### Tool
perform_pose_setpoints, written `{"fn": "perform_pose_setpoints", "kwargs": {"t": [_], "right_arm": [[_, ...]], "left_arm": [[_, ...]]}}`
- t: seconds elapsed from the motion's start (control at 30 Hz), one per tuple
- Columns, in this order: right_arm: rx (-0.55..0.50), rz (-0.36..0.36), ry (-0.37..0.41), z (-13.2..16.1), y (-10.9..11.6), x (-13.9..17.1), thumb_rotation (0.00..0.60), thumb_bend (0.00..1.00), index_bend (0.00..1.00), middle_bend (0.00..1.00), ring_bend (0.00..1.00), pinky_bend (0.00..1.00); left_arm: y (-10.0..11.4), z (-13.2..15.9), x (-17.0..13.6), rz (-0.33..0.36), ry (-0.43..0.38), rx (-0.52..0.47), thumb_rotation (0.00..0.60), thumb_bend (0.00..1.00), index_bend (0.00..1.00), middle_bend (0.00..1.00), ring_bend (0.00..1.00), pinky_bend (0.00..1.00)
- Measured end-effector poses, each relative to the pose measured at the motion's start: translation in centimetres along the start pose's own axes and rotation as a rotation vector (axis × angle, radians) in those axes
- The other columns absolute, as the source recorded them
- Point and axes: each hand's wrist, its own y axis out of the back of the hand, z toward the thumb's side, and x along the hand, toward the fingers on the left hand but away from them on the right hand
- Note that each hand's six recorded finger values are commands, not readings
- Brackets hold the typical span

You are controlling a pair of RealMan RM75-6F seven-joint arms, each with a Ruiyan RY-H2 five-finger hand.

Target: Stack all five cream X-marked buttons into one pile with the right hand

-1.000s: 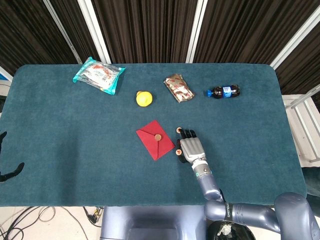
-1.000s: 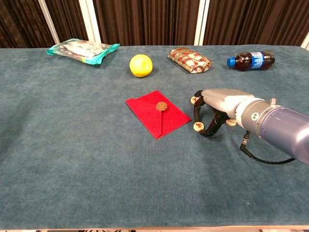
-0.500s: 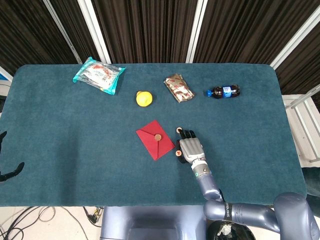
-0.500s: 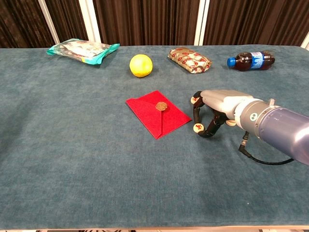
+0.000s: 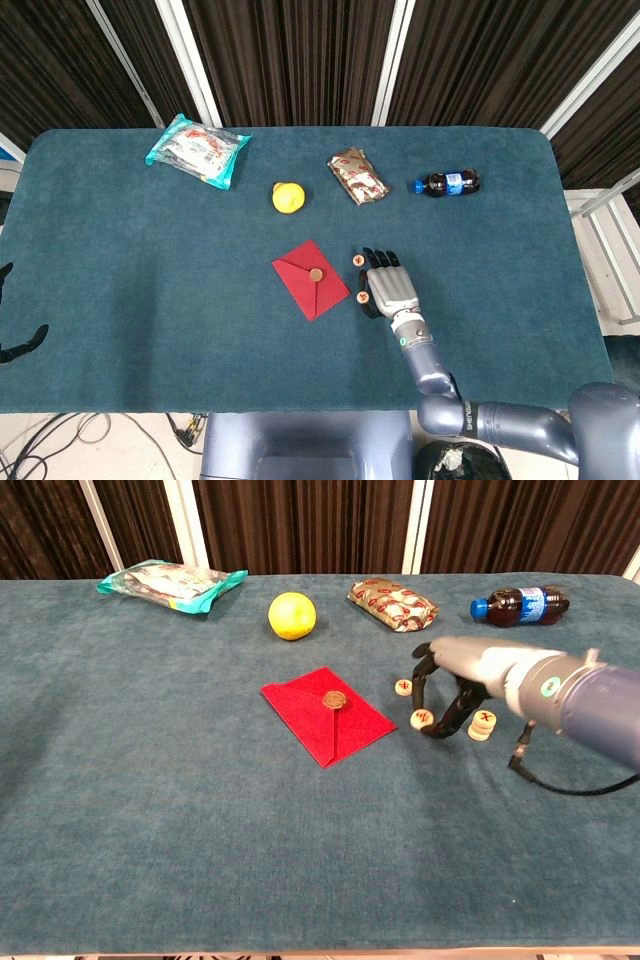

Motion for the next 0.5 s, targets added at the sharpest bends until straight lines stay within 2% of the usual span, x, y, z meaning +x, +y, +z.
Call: {"fn": "perform_pose_setpoints", "kwargs": {"t": [0.23,0.5], "right_arm": [[0.041,-0.013,-0.018,-2.2,2.4,0.5,0.600,0.40,0.54,0.00,0.00,0.00],[0.048,0.025,-0.055,-4.7,2.6,1.0,0.600,0.40,0.54,0.00,0.00,0.00]], "left_arm": [[0.0,0.0,0.0,0.001,0.001,0.000,0.600,0.20,0.10,0.00,0.00,0.00],[0.0,0.1,0.0,0.003,-0.001,0.001,0.600,0.20,0.10,0.00,0.00,0.00]]}}
